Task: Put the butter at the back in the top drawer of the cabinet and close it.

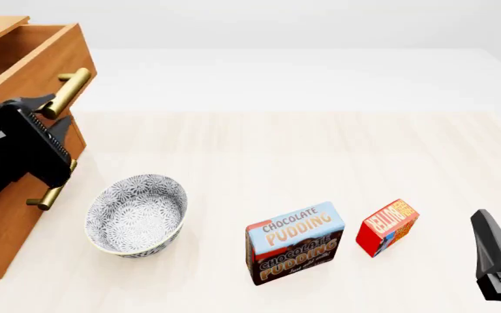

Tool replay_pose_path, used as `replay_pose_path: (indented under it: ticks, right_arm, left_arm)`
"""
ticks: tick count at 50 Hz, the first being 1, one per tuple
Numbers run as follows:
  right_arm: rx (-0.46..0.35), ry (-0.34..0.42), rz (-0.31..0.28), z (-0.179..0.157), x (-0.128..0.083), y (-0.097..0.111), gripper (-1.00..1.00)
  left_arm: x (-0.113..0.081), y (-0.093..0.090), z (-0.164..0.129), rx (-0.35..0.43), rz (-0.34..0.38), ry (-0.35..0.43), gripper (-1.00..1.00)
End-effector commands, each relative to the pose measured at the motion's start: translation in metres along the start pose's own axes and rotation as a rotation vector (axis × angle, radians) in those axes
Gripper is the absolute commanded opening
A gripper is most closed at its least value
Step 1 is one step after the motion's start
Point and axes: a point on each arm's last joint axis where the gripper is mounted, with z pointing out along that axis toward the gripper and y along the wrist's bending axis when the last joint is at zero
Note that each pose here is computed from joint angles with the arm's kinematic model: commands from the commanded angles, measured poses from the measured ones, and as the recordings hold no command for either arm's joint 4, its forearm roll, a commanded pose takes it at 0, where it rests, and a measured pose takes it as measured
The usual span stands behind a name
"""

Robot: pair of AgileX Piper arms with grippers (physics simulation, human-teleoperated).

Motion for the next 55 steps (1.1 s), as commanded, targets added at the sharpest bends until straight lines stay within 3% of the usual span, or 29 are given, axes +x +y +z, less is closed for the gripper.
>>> replay_pose_path:
  ticks: [1, 35, 36, 55]
  right_arm:
    - [0.0, 0.0, 0.0, 0.0, 0.0, 0.0, 1.0]
    - [0.0, 0.0, 0.0, 0.0, 0.0, 0.0, 1.0]
    - [0.0, 0.0, 0.0, 0.0, 0.0, 0.0, 1.0]
    - [0.0, 0.0, 0.0, 0.0, 0.0, 0.0, 1.0]
  left_arm:
    - [0.003, -0.032, -0.002, 0.156, -0.129, 0.052, -1.0]
    - [-0.019, -0.004, -0.02, 0.138, -0.157, -0.011, -1.0]
    - [-0.02, -0.003, -0.021, 0.138, -0.159, -0.014, 1.0]
    - [-0.029, 0.011, -0.031, 0.123, -0.188, -0.043, 1.0]
